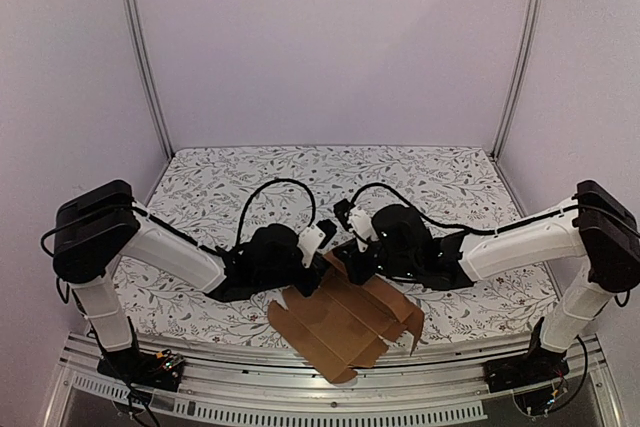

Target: Fold the paper box

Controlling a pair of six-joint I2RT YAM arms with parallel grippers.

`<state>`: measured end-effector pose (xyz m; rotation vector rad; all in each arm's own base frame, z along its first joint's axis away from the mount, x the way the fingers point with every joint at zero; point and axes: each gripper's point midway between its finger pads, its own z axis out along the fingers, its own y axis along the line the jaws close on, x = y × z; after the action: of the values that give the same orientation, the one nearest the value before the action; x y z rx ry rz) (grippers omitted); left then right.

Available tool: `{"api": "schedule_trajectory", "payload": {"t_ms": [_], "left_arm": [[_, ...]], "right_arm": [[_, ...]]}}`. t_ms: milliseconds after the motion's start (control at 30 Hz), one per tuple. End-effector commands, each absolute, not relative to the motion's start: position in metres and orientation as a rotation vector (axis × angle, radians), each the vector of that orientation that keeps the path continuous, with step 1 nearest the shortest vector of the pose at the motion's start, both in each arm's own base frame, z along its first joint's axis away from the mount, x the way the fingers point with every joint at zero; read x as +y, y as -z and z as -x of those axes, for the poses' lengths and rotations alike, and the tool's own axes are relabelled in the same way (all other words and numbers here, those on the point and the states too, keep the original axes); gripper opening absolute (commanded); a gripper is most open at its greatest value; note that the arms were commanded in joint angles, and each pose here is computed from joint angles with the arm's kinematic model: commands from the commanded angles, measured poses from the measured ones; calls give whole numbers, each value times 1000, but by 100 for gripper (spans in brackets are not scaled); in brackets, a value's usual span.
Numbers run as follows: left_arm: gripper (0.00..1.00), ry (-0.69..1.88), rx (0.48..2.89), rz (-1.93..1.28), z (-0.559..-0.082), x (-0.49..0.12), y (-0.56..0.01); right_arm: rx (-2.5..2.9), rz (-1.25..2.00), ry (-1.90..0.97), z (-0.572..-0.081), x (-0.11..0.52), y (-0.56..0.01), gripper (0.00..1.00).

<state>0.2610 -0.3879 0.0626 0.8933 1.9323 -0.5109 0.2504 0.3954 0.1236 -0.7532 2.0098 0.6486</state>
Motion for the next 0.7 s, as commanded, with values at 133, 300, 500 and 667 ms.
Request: {"api": "schedule_trajectory", "payload": {"t_ms": [133, 300, 500, 667], "left_arm": [[3, 510, 1969, -897, -251, -383, -43], [4, 512, 1969, -889, -249, -383, -41], [14, 524, 1974, -870, -247, -380, -39], [24, 532, 1977, -848, -245, -376, -40]], "right_arm": [[1992, 711, -694, -262, 411, -124, 0], [2012, 708, -682, -264, 410, -111, 0], [2046, 707, -671, -261, 405, -95, 0], [2058, 709, -679, -258, 403, -91, 0]]}}
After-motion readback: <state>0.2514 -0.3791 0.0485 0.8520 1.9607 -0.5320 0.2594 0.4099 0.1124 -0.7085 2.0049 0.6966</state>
